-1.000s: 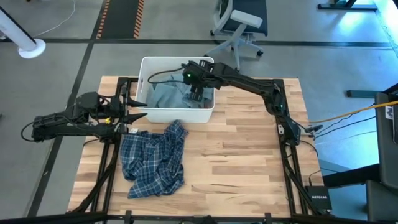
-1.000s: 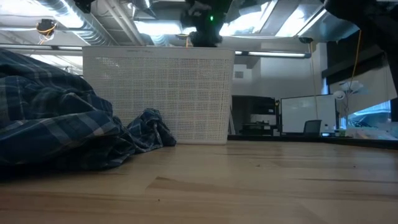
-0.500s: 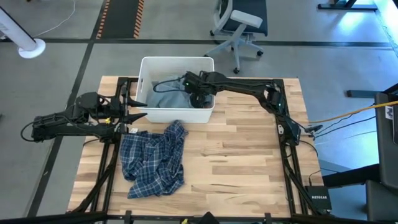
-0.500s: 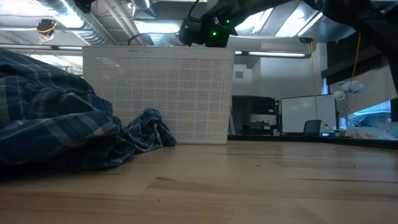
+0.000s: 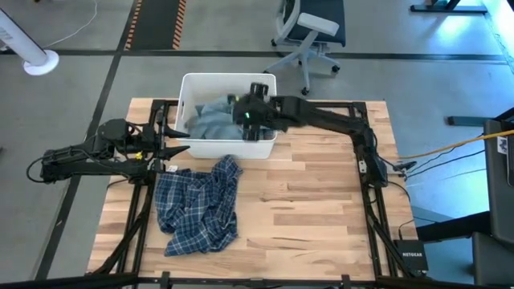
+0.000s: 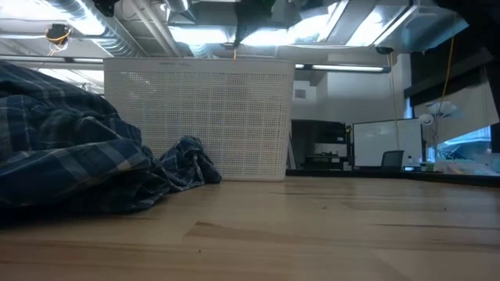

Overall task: Sort clothes
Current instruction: Put the blue plaid shirt into the white bin

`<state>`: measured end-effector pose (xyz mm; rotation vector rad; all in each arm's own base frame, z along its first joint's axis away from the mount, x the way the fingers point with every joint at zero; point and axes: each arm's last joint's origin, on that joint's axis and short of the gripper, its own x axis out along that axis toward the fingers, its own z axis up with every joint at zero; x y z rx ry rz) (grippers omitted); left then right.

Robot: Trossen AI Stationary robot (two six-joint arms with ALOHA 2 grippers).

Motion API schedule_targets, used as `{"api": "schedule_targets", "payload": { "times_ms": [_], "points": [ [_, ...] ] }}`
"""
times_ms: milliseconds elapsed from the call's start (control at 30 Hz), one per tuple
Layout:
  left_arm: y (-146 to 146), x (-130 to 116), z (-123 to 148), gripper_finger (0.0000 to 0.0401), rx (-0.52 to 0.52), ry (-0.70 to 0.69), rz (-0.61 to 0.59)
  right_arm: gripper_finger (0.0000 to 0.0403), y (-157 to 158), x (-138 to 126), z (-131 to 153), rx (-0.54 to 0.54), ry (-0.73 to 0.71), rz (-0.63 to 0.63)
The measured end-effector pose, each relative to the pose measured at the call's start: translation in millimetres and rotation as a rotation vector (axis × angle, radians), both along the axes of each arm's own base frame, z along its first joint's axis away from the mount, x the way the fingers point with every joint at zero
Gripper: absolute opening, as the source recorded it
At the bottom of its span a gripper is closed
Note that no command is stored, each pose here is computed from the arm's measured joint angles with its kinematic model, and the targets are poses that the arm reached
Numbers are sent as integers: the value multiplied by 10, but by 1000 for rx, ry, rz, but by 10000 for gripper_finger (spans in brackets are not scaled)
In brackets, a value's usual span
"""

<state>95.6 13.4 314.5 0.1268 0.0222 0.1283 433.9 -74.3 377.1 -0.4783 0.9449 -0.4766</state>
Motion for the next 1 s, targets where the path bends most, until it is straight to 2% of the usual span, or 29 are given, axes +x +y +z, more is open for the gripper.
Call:
{"api": "schedule_targets", "payload": {
  "times_ms": [167,367,467,600,800,867,1000],
  "points": [
    [0,1,-4,159,-11,3,0,216,650,-32,64,-5,17,149],
    [0,1,-3,159,-11,2,0,216,1483,45,-159,-12,67,319],
    [0,1,-3,159,-11,1,0,216,1925,145,-448,-2,74,392],
    [0,1,-3,159,-11,1,0,216,2443,284,-1052,0,75,480],
    [0,1,-3,159,-18,0,1,216,2790,431,-1727,-20,-2,524],
    [0,1,-2,159,-18,0,0,216,2835,444,-1854,-8,-7,539],
    [0,1,-2,159,-17,0,0,216,2848,491,-1917,26,-35,561]
  ]
}}
